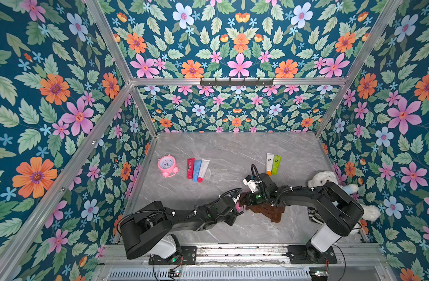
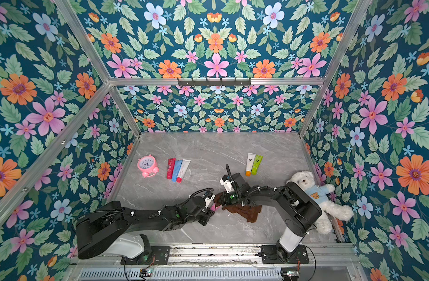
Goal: Wipe the surface of the toothpaste tube
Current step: Wipe the dirt from the toothpaste tube.
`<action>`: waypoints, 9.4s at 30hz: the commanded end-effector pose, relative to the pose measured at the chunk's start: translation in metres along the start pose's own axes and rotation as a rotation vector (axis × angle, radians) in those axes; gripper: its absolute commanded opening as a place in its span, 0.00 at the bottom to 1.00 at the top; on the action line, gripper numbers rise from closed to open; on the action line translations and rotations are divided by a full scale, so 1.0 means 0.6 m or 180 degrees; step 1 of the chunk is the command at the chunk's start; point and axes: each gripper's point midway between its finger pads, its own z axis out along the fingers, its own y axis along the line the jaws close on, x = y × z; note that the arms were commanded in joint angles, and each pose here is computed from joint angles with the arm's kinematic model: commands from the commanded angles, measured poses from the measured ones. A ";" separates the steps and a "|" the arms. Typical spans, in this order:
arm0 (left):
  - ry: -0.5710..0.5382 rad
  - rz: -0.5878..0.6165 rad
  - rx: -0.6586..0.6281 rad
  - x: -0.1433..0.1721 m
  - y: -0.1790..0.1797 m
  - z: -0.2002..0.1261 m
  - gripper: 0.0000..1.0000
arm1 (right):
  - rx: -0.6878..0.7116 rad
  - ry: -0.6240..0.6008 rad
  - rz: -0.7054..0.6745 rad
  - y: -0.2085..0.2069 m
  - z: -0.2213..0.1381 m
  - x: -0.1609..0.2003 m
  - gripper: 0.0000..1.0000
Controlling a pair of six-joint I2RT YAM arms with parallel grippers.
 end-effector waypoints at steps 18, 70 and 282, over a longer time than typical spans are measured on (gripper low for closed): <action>-0.0019 0.0051 0.0082 -0.004 -0.009 0.003 0.00 | 0.0330 0.0308 -0.0026 0.008 0.016 0.058 0.00; 0.0010 0.0097 0.0135 -0.004 -0.015 0.006 0.00 | 0.0411 -0.0031 -0.0002 -0.024 -0.040 -0.014 0.00; -0.0019 0.0125 0.0069 -0.001 -0.016 0.001 0.00 | 0.1508 -0.0250 -0.0432 -0.025 -0.157 0.002 0.57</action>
